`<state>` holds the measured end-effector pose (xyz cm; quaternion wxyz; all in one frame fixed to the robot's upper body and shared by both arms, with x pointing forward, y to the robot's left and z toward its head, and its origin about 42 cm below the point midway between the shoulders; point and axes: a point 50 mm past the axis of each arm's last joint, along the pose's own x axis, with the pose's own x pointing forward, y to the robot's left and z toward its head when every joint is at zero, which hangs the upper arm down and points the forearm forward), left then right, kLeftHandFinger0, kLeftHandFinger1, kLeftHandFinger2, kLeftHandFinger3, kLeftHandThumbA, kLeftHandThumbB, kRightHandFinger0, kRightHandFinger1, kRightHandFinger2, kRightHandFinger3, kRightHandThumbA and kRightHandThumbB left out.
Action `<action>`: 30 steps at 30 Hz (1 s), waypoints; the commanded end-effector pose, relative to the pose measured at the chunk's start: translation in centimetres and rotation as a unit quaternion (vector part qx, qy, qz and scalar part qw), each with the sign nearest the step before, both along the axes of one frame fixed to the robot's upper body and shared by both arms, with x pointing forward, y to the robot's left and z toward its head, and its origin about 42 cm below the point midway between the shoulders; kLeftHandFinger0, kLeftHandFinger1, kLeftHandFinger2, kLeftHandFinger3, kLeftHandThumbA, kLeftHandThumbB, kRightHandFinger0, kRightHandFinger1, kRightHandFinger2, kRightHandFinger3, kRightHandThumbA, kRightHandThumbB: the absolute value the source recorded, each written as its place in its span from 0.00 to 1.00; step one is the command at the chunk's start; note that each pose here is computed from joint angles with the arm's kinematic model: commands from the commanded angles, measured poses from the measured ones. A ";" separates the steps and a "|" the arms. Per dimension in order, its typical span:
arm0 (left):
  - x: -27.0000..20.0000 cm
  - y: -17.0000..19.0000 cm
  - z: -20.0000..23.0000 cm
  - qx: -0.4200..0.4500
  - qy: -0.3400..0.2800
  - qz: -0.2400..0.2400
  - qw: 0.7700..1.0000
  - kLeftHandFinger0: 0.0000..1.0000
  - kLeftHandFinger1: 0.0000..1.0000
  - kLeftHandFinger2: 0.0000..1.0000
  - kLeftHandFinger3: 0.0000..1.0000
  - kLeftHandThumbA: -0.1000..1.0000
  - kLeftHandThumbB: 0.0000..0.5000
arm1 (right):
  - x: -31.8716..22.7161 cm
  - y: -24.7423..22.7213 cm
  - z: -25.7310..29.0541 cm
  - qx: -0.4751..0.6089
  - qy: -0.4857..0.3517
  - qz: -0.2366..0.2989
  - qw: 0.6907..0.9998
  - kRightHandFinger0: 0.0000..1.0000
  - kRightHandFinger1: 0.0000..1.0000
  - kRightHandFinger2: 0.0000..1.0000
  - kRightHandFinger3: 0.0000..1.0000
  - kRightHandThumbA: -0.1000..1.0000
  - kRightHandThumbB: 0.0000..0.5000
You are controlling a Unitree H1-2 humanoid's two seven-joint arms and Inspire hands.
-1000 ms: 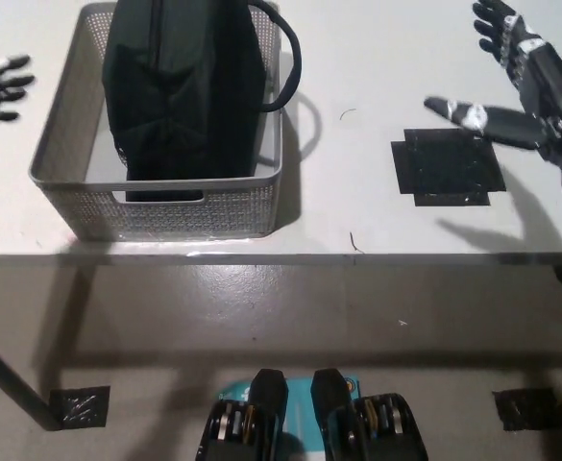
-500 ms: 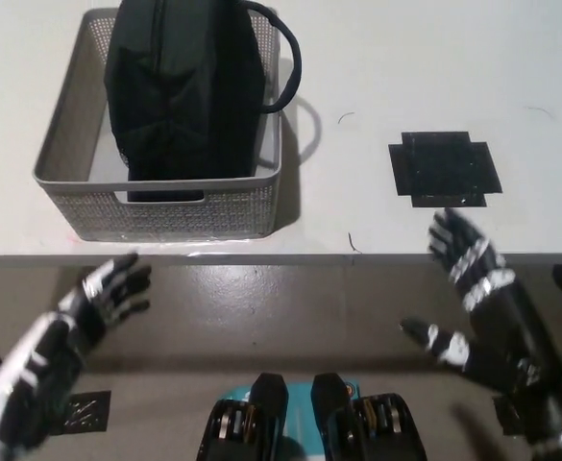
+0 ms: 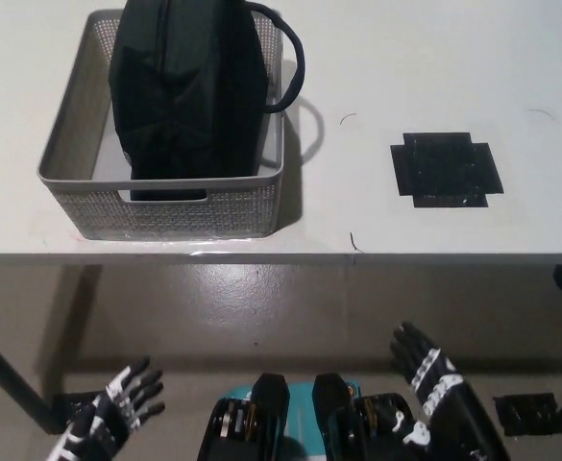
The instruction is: Use both hands to pick up a lunch bag on the right hand side and place it into a container on the left hand side
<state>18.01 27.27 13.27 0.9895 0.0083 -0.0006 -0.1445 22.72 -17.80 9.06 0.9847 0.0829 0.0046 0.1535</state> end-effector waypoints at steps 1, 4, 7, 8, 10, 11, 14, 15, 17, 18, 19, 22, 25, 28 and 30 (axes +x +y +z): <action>-1.5 -0.4 -4.2 0.067 -0.061 -0.029 0.995 1.00 1.00 1.00 1.00 1.00 0.68 | -0.6 2.0 -3.4 0.025 -0.055 0.029 0.998 1.00 1.00 1.00 1.00 1.00 0.71; -0.9 0.1 -5.7 0.067 -0.041 -0.019 0.997 1.00 1.00 1.00 1.00 1.00 0.70 | -0.2 2.0 -3.9 0.033 -0.043 0.013 0.998 1.00 1.00 1.00 1.00 1.00 0.74; -0.6 0.4 -6.6 0.057 -0.025 -0.007 0.998 1.00 1.00 1.00 1.00 1.00 0.68 | -0.3 1.9 -4.5 0.046 -0.033 0.006 0.998 1.00 1.00 1.00 1.00 1.00 0.72; -0.6 0.5 -6.8 0.054 -0.023 -0.005 0.998 1.00 1.00 1.00 1.00 1.00 0.67 | -0.5 1.8 -4.7 0.046 -0.030 0.003 0.998 1.00 1.00 1.00 1.00 1.00 0.73; -0.2 0.6 -7.3 0.053 -0.026 -0.003 0.998 1.00 1.00 1.00 1.00 1.00 0.68 | -0.8 1.5 -5.1 0.043 -0.028 -0.004 0.999 1.00 1.00 1.00 1.00 1.00 0.72; 0.0 0.6 -7.4 0.051 -0.026 -0.001 0.998 1.00 1.00 1.00 1.00 1.00 0.68 | -0.9 1.4 -5.3 0.041 -0.026 -0.006 0.999 1.00 1.00 1.00 1.00 1.00 0.73; 0.2 0.9 -7.6 0.053 -0.026 0.003 0.998 1.00 1.00 1.00 1.00 1.00 0.67 | -1.2 1.1 -5.6 0.033 -0.023 -0.009 0.999 1.00 1.00 1.00 1.00 1.00 0.77; 0.3 1.0 -7.5 0.052 -0.027 0.004 0.998 1.00 1.00 1.00 1.00 1.00 0.68 | -1.3 1.0 -5.7 0.030 -0.020 -0.011 0.999 1.00 1.00 1.00 1.00 1.00 0.77; 0.5 1.1 -7.5 0.050 -0.027 0.006 0.998 1.00 1.00 1.00 1.00 1.00 0.68 | -1.4 0.8 -5.9 0.028 -0.017 -0.015 0.999 1.00 1.00 1.00 1.00 1.00 0.77; 0.5 1.1 -7.6 0.051 -0.028 0.007 0.998 1.00 1.00 1.00 1.00 1.00 0.68 | -1.5 0.7 -6.0 0.027 -0.018 -0.017 0.999 1.00 1.00 1.00 1.00 1.00 0.77; 0.6 1.1 -7.6 0.051 -0.029 0.008 0.998 1.00 1.00 1.00 1.00 1.00 0.67 | -1.5 0.6 -6.0 0.024 -0.020 -0.020 0.999 1.00 1.00 1.00 1.00 1.00 0.76; 1.0 1.2 -7.6 0.054 -0.033 0.011 0.998 1.00 1.00 1.00 1.00 1.00 0.66 | -1.2 0.4 -5.9 0.014 -0.025 -0.024 0.999 1.00 1.00 1.00 1.00 1.00 0.75; 1.3 1.3 -7.6 0.053 -0.038 0.011 0.998 1.00 1.00 1.00 1.00 1.00 0.67 | -1.0 0.3 -6.1 0.016 -0.019 -0.019 1.000 1.00 1.00 1.00 1.00 1.00 0.73; 1.5 1.3 -7.6 0.050 -0.039 0.012 0.998 1.00 1.00 1.00 1.00 1.00 0.67 | -0.9 0.2 -6.2 0.005 -0.018 -0.022 1.000 1.00 1.00 1.00 1.00 1.00 0.71; 1.6 1.4 -7.6 0.050 -0.037 0.014 0.998 1.00 1.00 1.00 1.00 1.00 0.68 | -0.8 0.2 -6.4 -0.001 -0.019 -0.018 1.000 1.00 1.00 1.00 1.00 1.00 0.72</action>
